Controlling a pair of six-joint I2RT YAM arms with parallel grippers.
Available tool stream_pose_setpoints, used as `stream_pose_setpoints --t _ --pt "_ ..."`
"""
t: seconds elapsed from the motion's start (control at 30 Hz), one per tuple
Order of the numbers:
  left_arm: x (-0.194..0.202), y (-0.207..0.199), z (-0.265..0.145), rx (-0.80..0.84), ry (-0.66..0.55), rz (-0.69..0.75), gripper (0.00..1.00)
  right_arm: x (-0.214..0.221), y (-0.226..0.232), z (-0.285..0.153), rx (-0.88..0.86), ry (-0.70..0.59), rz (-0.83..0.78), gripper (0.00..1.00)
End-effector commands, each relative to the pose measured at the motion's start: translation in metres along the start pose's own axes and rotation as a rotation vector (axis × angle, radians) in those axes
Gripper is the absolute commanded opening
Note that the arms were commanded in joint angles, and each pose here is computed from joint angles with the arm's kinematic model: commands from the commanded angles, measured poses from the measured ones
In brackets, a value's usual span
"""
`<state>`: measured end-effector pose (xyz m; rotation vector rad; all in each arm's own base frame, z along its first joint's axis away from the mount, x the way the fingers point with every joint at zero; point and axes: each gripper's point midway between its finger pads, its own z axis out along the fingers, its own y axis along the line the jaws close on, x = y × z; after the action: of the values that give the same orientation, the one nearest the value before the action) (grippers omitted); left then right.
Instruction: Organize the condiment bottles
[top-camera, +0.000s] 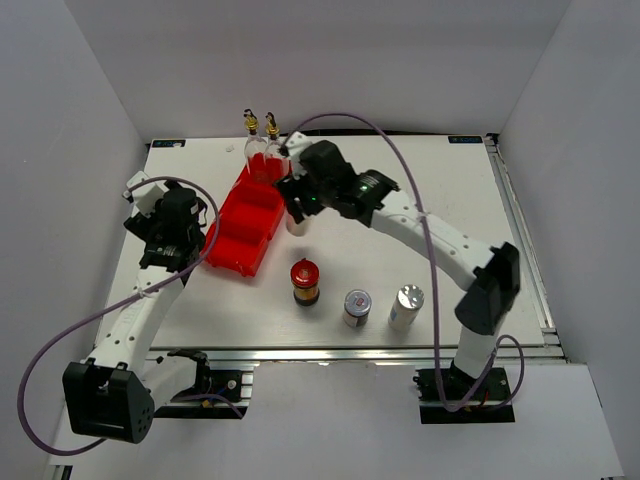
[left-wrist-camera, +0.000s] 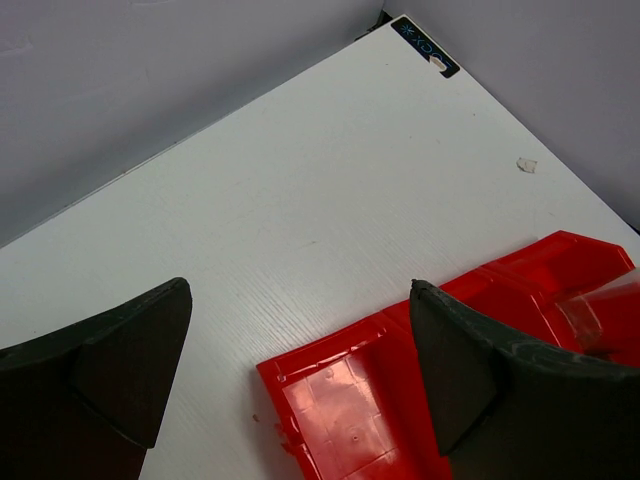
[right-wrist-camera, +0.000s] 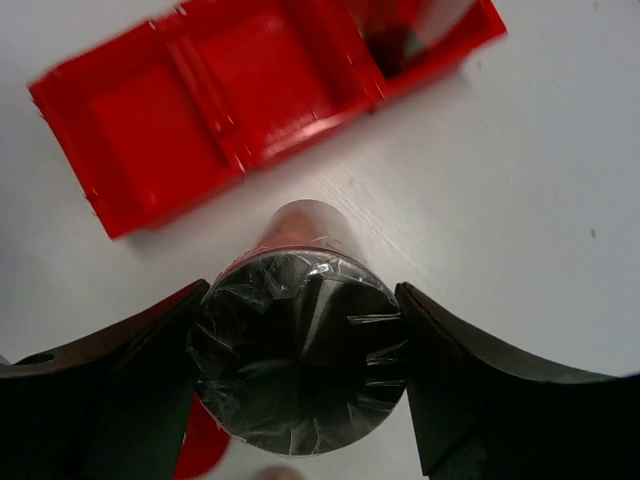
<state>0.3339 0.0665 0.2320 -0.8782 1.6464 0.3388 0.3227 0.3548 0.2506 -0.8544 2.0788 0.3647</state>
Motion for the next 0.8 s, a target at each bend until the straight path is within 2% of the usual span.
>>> stream_pose_setpoints --t 0.0,0.03,0.07,0.13,0.23,0.43,0.6,0.77 --pt "-0.012 0.0 -0.005 0.017 -0.036 -0.021 0.98 -0.066 0.017 0.015 -0.009 -0.171 -0.027 0.19" --pt "-0.012 -0.001 -0.005 0.021 -0.034 -0.023 0.98 -0.091 0.019 0.01 -0.006 -0.231 -0.016 0.18" --pt "-0.012 -0.001 -0.005 0.024 -0.033 -0.021 0.98 -0.091 0.025 0.025 -0.012 -0.225 -0.024 0.18" --pt "-0.01 -0.004 -0.005 0.038 -0.027 -0.023 0.98 -0.121 0.028 0.025 -0.015 -0.309 -0.01 0.18" --pt "-0.009 -0.006 -0.004 0.045 -0.023 -0.021 0.98 -0.135 0.03 0.042 -0.003 -0.361 0.006 0.17" --pt "-0.002 -0.009 -0.003 0.064 -0.009 -0.02 0.98 -0.141 0.024 0.077 0.06 -0.434 0.049 0.16" --pt "0.004 -0.007 0.001 0.043 0.004 0.015 0.98 -0.13 0.027 0.106 0.072 -0.398 0.034 0.2" --pt "0.008 -0.009 0.002 0.052 0.012 0.015 0.98 -0.123 0.026 0.119 0.082 -0.407 0.045 0.19"
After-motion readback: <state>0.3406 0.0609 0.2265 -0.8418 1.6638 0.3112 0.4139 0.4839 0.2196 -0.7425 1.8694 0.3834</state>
